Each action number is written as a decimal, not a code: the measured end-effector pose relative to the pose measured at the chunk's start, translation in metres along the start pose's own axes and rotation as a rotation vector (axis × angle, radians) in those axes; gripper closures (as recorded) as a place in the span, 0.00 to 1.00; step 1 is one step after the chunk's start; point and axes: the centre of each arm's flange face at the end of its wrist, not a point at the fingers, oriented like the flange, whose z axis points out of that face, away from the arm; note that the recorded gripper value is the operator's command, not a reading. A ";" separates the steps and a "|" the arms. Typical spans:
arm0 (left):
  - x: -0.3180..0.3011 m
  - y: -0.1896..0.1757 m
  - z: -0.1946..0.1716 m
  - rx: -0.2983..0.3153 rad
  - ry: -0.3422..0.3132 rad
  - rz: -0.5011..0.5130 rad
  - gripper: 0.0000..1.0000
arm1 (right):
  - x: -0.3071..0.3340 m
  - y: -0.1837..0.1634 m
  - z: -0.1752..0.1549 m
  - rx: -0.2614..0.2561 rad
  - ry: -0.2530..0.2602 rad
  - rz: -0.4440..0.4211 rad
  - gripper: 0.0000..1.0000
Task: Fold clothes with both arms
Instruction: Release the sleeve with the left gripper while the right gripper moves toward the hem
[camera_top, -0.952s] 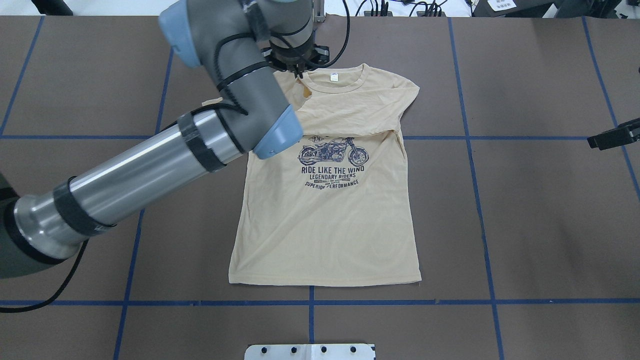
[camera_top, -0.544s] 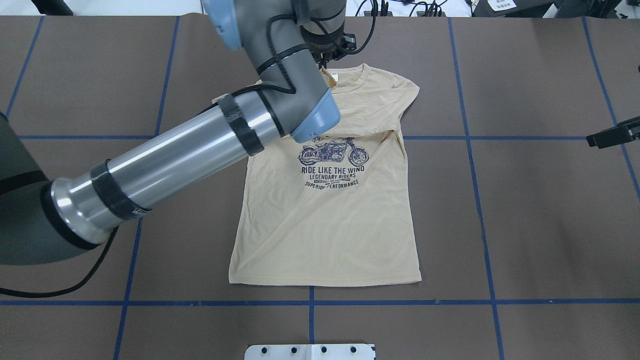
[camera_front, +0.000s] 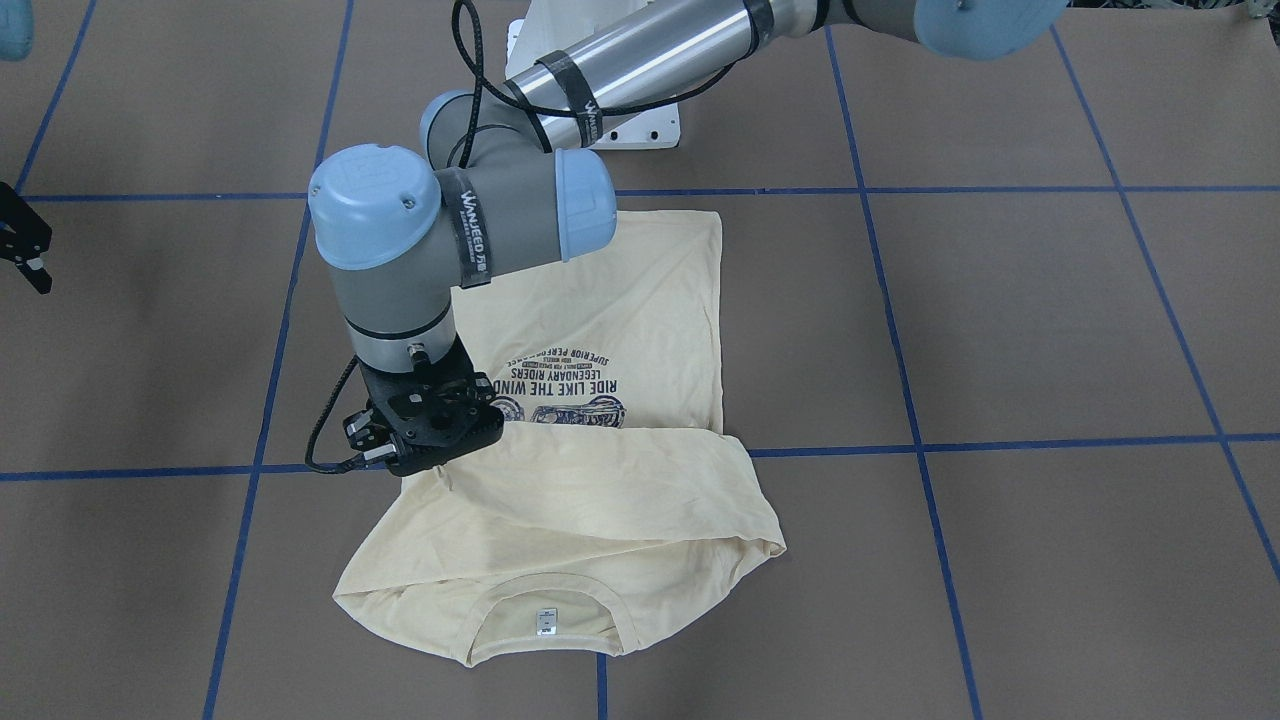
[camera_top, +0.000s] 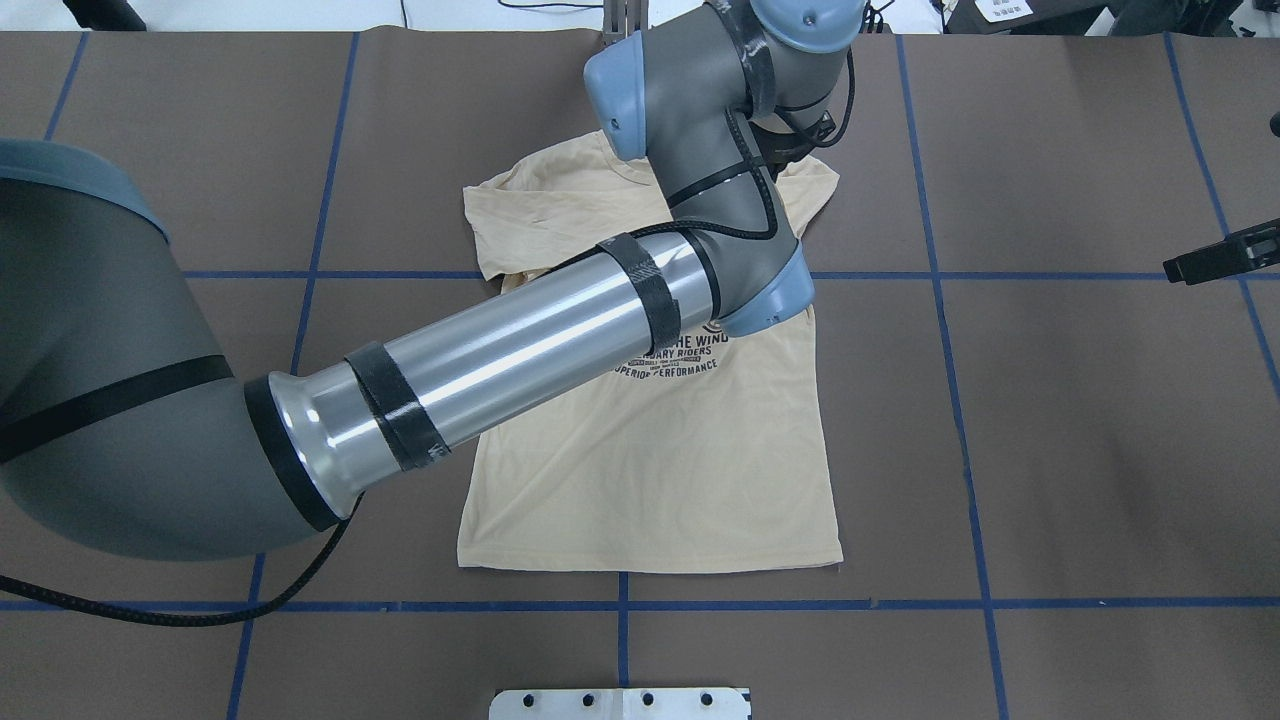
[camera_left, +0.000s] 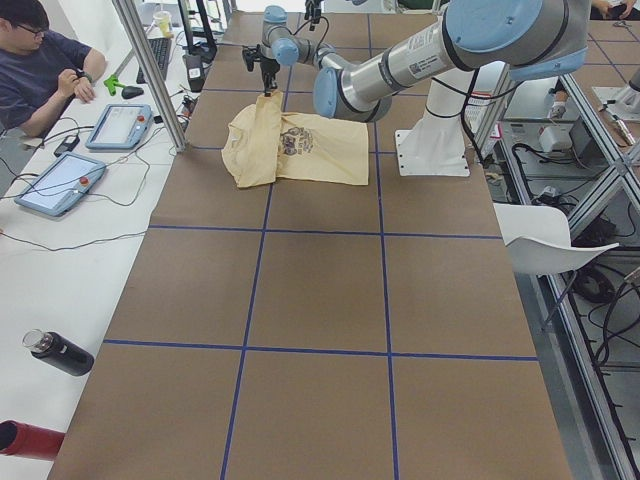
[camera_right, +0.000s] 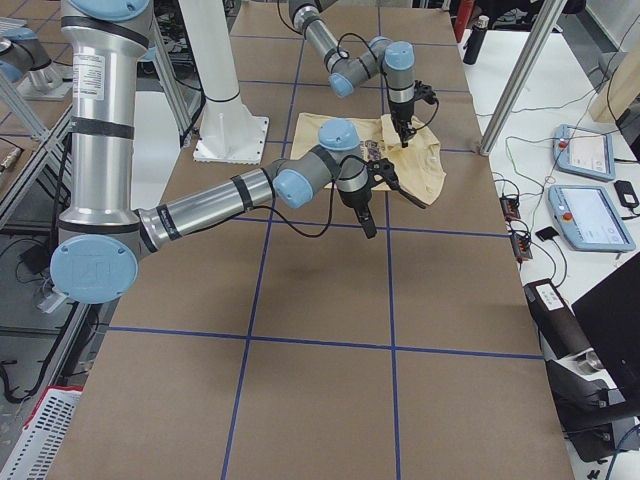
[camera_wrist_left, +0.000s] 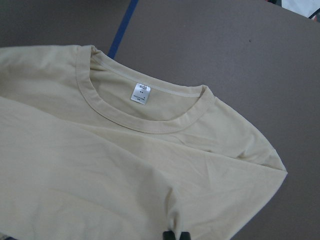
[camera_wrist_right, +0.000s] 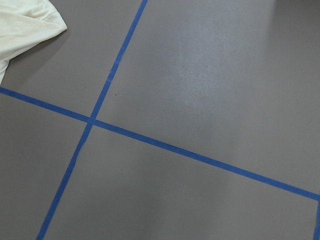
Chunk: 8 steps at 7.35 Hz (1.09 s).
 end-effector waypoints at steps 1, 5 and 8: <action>0.009 0.010 -0.004 0.009 0.024 -0.047 0.01 | -0.001 0.000 0.000 0.000 -0.001 -0.001 0.00; -0.015 0.039 -0.015 0.001 0.116 0.145 0.01 | -0.021 -0.007 0.006 -0.002 -0.024 0.018 0.00; -0.176 0.023 -0.042 -0.002 0.103 0.457 0.00 | -0.161 -0.034 0.035 0.050 -0.071 0.158 0.00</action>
